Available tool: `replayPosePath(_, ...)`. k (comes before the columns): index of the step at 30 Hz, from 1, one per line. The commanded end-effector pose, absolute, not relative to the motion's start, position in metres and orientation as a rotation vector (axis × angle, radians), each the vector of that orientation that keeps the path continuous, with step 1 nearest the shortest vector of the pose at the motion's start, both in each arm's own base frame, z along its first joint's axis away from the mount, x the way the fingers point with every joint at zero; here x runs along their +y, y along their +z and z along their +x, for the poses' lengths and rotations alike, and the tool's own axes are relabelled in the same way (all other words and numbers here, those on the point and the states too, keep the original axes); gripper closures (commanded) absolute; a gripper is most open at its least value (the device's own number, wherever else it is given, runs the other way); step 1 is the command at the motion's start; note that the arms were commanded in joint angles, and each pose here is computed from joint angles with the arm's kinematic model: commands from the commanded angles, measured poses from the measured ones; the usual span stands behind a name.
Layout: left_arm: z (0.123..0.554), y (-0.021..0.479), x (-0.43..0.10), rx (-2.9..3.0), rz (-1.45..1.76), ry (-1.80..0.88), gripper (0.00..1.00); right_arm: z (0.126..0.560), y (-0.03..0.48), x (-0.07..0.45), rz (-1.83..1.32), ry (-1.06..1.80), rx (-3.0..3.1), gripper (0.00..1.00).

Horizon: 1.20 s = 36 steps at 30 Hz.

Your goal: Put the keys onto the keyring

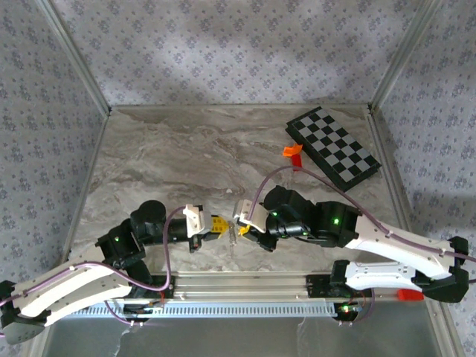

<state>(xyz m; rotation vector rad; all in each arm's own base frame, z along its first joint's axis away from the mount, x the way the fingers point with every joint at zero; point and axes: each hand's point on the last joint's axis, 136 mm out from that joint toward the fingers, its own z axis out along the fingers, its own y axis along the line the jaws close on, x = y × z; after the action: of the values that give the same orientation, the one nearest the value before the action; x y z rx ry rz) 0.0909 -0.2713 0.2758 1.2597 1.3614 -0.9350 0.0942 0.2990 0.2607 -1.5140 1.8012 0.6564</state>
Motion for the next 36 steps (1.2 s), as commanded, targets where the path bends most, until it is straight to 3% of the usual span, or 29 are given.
replayPosePath(1, 0.0854, 0.2938, -0.2741, 1.288, 1.245, -0.978, 1.0, 0.0953, 0.273, 0.3048, -1.506, 0.656, 1.742, 1.0)
replayPosePath(36, 0.0916, 0.2971, -0.2669, 1.287, 1.203, -0.928, 1.0, 0.0972, 0.2697, 0.305, -1.495, 0.635, 1.757, 1.0)
